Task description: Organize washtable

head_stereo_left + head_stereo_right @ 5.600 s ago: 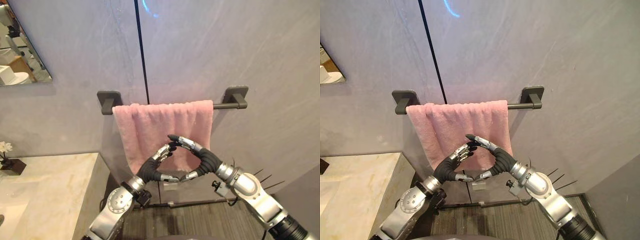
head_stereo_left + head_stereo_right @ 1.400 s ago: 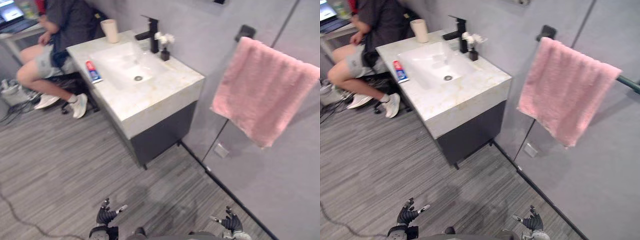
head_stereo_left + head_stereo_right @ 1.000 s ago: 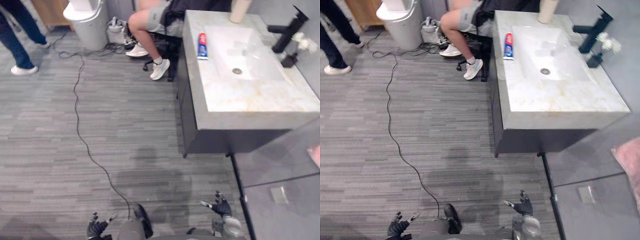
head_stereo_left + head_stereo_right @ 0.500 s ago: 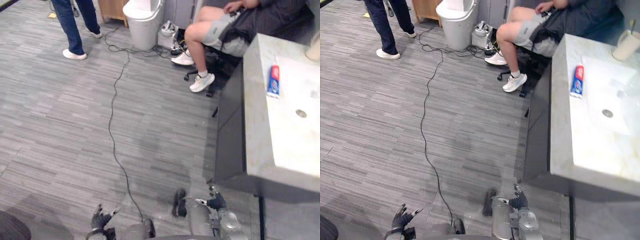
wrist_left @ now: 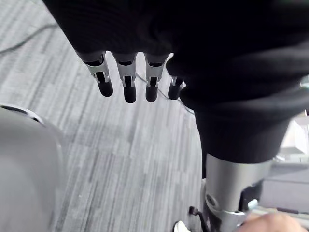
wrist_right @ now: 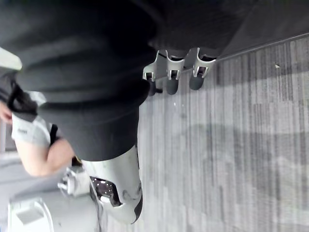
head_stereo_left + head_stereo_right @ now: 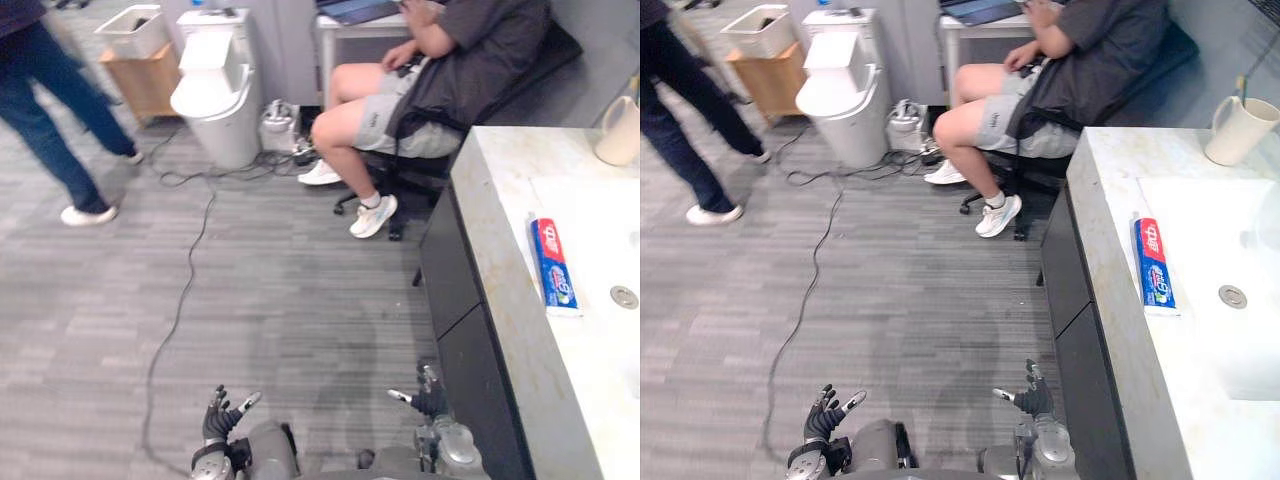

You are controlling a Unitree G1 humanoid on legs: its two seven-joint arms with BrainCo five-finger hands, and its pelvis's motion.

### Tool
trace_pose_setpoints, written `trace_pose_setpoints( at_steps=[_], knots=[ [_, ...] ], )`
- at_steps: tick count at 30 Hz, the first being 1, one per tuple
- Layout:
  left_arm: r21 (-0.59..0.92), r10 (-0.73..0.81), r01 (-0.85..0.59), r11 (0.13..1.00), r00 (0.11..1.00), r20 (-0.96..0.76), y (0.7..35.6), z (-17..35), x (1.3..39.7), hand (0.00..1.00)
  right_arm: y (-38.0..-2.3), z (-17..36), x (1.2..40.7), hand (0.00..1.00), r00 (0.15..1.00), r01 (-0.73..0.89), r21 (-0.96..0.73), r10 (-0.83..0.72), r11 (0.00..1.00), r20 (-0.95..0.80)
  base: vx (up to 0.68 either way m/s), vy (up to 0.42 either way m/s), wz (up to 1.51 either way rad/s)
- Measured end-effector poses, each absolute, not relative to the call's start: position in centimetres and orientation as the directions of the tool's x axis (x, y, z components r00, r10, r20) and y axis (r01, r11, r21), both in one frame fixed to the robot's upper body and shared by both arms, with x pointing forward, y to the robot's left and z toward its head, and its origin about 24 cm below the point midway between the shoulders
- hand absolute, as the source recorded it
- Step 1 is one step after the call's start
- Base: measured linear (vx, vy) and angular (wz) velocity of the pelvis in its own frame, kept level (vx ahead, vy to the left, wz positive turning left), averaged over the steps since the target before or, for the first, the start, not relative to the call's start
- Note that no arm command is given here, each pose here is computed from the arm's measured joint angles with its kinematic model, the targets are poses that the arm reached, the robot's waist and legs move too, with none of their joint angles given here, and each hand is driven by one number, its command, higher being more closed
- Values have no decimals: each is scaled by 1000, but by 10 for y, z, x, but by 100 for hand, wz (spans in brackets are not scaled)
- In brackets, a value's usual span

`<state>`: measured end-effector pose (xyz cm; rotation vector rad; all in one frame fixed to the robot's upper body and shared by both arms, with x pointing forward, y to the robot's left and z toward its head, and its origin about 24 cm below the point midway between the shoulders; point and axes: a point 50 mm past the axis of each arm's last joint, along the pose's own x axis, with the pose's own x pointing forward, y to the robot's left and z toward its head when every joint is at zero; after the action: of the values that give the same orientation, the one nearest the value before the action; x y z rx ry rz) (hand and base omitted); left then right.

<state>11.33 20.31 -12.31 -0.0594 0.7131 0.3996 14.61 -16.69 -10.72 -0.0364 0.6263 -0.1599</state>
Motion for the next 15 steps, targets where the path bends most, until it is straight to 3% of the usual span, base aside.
trace_pose_setpoints(
  at_steps=[4,8,15],
  knots=[
    [80,333,-368,926,703,-628,200,-120,109,0,-175,-116,124,0,751,139,-116,-181,983,-634,517,502,-180],
    [128,363,-364,923,707,-607,213,-115,110,0,-155,-123,110,0,720,122,-78,-143,989,-680,528,543,-157],
    [151,365,-355,923,677,-639,220,-123,112,0,-150,-124,135,0,735,90,-53,-102,995,-670,212,284,-158]
  ],
)
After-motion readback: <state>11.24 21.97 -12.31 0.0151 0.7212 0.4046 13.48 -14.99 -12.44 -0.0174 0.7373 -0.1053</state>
